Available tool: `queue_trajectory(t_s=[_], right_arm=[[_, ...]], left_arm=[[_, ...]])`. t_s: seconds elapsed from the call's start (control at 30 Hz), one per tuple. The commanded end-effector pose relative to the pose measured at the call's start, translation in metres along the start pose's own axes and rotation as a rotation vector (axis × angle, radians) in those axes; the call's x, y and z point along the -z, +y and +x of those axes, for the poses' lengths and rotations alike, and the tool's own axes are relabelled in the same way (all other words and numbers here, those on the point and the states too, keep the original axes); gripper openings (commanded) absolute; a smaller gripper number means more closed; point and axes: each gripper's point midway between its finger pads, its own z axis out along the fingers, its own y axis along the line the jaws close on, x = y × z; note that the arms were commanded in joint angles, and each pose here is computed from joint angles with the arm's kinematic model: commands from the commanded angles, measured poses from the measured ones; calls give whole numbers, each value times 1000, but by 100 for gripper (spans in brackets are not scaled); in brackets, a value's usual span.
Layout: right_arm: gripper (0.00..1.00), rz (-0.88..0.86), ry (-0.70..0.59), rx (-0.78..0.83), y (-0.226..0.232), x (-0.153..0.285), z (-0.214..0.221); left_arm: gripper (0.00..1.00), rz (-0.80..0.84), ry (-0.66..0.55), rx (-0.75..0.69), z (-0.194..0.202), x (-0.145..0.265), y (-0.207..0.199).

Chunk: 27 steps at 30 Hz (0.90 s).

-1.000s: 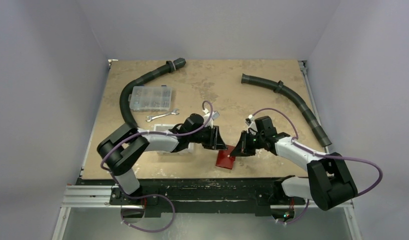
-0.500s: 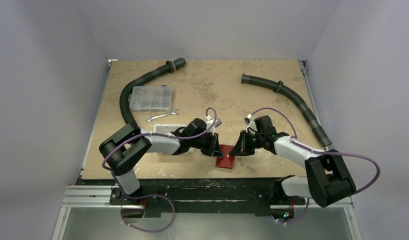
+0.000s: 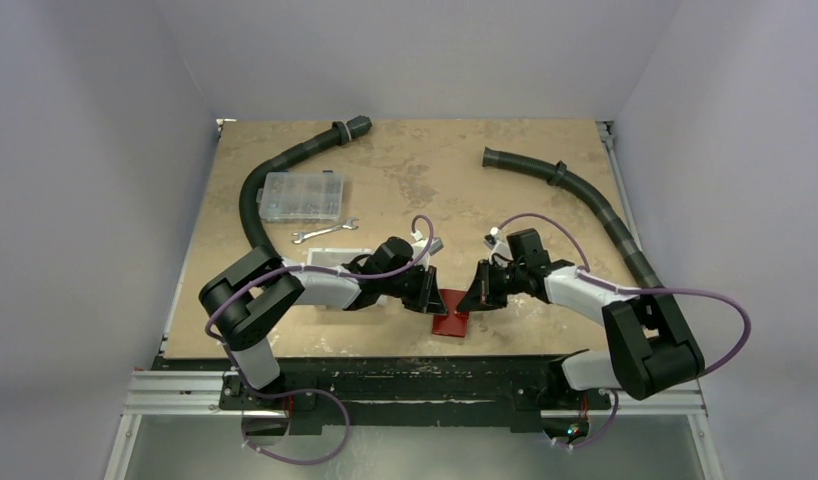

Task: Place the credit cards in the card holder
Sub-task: Close the card holder at the center of the board.

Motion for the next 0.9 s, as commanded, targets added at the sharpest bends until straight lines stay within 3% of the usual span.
queue_trajectory(t_s=[0.0,0.53,0.87], right_arm=[[0,-15,1,54,7,-3,-8],[0,38,93,93,15,-16,-3],[0,322,129,-3,-37,-23,19]], left_arm=[[3,-51,10,-11,12,-6,14],[0,-47,21,13,20,-19,24],[0,-69,21,12,29,-13,32]])
